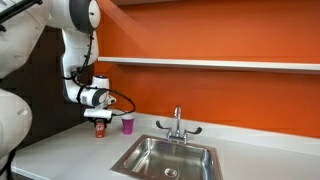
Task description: Put the can on the shelf
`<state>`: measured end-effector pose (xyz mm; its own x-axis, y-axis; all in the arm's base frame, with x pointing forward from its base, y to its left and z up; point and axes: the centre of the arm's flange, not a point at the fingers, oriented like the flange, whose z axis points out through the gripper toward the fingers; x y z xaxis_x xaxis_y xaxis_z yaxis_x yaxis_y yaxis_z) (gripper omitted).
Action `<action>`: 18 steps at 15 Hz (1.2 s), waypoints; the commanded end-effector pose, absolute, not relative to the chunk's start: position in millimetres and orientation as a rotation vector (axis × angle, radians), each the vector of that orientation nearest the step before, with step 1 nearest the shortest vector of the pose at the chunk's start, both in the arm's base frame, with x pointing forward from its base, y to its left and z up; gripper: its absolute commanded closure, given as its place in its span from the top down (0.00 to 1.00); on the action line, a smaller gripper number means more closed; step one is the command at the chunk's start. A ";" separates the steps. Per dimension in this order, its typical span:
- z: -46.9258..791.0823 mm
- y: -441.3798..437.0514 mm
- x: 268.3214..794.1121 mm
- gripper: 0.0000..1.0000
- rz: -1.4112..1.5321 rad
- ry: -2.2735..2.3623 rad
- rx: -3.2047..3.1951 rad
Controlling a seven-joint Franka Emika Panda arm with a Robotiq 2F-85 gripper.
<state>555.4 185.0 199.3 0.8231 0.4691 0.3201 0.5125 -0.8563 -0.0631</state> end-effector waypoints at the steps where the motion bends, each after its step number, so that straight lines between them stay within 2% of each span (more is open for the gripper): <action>1: 200.2 178.8 567.8 0.39 -0.452 -0.749 -2.873; 18: 256.7 133.9 552.0 0.39 -0.356 -0.606 -2.975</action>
